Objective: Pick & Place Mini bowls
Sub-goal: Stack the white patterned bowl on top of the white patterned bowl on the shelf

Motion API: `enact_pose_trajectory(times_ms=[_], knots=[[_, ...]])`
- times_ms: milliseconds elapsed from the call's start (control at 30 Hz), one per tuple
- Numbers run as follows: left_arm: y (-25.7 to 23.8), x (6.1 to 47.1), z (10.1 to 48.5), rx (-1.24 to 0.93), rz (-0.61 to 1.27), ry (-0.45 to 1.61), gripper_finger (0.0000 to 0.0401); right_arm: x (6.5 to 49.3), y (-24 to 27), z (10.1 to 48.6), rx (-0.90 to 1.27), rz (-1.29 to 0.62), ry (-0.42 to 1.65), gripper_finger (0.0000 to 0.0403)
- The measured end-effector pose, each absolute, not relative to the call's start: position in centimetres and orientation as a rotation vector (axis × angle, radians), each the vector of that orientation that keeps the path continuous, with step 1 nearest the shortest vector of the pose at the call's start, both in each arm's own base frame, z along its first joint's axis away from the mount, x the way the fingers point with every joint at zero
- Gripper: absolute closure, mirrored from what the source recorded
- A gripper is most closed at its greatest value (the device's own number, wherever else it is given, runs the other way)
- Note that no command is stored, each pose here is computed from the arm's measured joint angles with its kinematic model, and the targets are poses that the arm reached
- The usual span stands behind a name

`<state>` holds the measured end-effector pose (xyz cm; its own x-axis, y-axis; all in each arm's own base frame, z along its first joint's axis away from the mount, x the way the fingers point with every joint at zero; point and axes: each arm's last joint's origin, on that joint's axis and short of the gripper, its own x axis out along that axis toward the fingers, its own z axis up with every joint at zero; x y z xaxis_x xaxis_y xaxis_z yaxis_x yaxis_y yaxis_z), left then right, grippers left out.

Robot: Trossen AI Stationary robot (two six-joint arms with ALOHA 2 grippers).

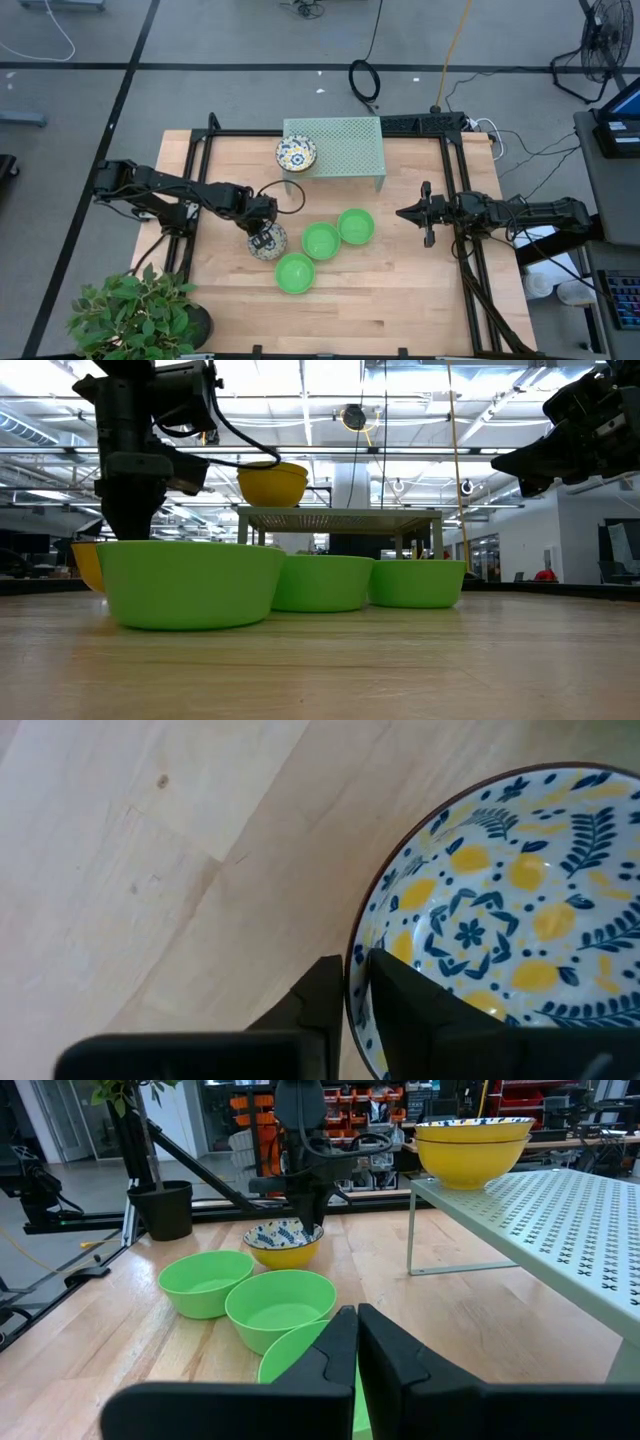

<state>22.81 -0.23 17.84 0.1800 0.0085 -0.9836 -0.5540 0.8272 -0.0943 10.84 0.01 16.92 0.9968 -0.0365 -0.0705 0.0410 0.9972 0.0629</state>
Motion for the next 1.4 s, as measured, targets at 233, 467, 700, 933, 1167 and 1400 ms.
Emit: enact_pose_trajectory(times_ms=[233, 467, 700, 933, 1167, 1400], knots=[[-0.25, 22.85, 17.9, -0.524, 0.432, 1.335, 0.0367, 10.84, 0.01, 16.92, 0.064, -0.039, 0.069, 0.0403], [-0.25, 22.84, 17.88, -0.537, 0.446, 1.334, 0.0333, 10.84, 0.01, 16.92, 0.064, -0.039, 0.069, 0.0403], [-0.25, 22.92, 17.9, -0.539, 0.445, 1.325, 0.0294, 10.84, 0.01, 16.92, 0.065, -0.039, 0.069, 0.0403], [-0.25, 23.1, 17.94, -0.531, 0.43, 1.309, 0.0278, 10.84, 0.01, 16.92, 0.064, -0.039, 0.069, 0.0403], [-0.25, 23.2, 17.78, -0.523, 0.427, 1.314, 0.0291, 10.84, 0.01, 16.92, 0.065, -0.039, 0.069, 0.0403], [-0.26, 23.41, 17.12, -0.515, 0.43, 1.346, 0.0303, 10.84, 0.02, 16.92, 0.065, -0.038, 0.07, 0.0403]])
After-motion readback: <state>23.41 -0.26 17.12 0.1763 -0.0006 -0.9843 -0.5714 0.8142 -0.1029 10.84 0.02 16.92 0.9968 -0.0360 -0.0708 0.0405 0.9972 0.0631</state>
